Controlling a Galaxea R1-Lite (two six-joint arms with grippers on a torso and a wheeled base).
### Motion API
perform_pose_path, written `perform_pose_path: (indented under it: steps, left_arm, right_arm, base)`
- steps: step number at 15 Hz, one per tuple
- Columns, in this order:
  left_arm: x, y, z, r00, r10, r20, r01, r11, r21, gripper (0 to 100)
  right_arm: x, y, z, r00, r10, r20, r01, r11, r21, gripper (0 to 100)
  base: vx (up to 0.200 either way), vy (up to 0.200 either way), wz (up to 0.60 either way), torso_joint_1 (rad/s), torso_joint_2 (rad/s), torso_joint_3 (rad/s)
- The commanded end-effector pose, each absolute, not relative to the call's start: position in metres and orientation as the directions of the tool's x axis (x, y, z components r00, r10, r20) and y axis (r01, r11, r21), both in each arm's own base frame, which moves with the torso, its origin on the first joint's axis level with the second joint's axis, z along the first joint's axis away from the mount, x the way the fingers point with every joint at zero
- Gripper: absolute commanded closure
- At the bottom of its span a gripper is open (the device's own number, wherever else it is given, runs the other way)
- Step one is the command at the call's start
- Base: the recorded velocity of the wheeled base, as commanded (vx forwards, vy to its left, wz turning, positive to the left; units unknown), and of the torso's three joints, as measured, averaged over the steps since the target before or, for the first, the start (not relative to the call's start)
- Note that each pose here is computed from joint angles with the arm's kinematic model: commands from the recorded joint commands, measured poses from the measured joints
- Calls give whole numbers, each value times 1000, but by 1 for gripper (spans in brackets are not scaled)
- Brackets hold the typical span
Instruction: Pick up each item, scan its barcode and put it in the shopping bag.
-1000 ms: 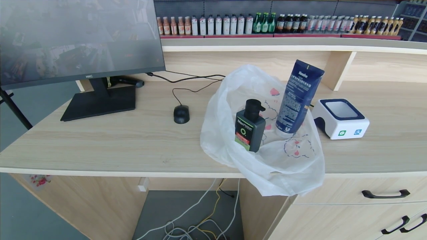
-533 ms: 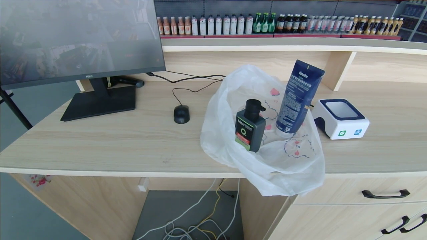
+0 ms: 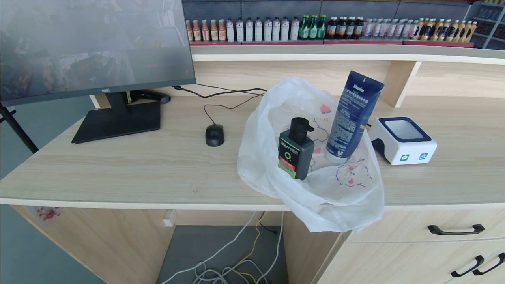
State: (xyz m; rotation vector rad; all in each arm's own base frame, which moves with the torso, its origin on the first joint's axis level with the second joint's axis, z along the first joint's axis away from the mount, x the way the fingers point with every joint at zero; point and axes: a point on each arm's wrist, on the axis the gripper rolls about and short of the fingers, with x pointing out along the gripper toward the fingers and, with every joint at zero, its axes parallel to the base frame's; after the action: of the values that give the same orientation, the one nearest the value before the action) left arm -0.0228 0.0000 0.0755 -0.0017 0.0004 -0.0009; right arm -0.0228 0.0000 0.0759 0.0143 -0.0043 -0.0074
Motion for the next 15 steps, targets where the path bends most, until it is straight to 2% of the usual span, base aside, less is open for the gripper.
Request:
perform_pose_path:
  steps: [1, 3, 6, 10, 15]
  left_arm:
    - [-23, 0, 75, 1000, -2, 0, 2, 1000, -3, 0]
    - [-23, 0, 75, 1000, 0, 0, 0, 1000, -8, 0]
    - [-23, 0, 75, 1000, 0, 0, 0, 1000, -8, 0]
    - [-23, 0, 75, 1000, 0, 0, 0, 1000, -8, 0]
    - [-23, 0, 75, 1000, 0, 0, 0, 1000, -8, 0]
  right_arm:
    - [-23, 0, 76, 1000, -8, 5, 8, 1000, 15, 0]
    - [-23, 0, 76, 1000, -8, 5, 8, 1000, 15, 0]
    - [-23, 0, 76, 1000, -8, 5, 8, 1000, 14, 0]
    - [-23, 0, 76, 1000, -8, 3, 8, 1000, 14, 0]
    - [-23, 0, 76, 1000, -8, 5, 8, 1000, 17, 0]
  base:
    - [0, 0, 0, 0, 0, 0]
    - [0, 0, 0, 0, 0, 0]
    - [-200, 0, 0, 3, 4, 1]
    - [0, 0, 0, 0, 0, 0]
    - [0, -200, 0, 6, 3, 0]
